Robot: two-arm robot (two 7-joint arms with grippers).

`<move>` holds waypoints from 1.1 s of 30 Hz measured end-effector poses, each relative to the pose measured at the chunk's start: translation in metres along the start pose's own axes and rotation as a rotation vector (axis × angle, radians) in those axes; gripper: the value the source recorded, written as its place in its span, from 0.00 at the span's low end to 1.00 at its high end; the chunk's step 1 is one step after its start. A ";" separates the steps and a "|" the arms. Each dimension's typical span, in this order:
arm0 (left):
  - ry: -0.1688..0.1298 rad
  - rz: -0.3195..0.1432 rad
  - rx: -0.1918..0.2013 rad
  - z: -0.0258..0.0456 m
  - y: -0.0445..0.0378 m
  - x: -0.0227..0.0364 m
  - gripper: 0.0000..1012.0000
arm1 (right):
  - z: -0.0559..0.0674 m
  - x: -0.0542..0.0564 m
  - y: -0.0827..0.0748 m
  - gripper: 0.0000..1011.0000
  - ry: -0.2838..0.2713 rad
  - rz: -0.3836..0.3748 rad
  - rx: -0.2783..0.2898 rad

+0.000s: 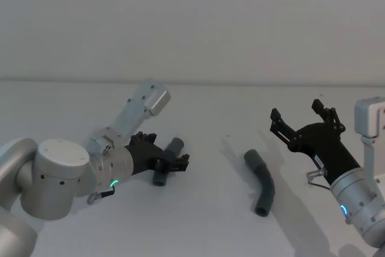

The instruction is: Use both hands to pick up one end of the pipe from the table, align the ends, and insert them.

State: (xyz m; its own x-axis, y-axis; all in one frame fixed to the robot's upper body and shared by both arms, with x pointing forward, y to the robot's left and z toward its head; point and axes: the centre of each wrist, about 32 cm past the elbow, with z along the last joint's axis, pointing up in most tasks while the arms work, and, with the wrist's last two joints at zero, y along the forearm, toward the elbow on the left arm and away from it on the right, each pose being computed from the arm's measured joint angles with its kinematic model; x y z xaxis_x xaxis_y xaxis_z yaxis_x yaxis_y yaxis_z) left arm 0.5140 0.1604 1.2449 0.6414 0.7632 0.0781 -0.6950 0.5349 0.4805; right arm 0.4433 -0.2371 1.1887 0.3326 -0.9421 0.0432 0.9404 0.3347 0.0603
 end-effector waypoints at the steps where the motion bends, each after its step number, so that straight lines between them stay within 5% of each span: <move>1: 0.003 0.000 0.001 -0.0001 -0.0009 -0.0002 0.99 | 0.000 0.000 0.000 0.99 0.000 0.000 0.000; 20: 0.034 -0.005 0.022 0.0016 -0.0157 -0.0028 0.99 | 0.000 0.000 0.000 0.99 0.000 0.000 0.000; 33: 0.039 -0.002 0.057 0.0024 -0.0180 -0.0074 0.99 | 0.000 0.000 0.000 0.99 0.000 0.000 0.000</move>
State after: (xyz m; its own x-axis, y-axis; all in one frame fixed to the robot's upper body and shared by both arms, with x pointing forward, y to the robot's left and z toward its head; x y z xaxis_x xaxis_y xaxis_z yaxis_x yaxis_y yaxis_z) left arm 0.5225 0.1443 1.2378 0.6287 0.7764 0.0436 -0.6735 0.5156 0.5297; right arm 0.4433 -0.2371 1.1887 0.3326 -0.9421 0.0432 0.9404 0.3347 0.0603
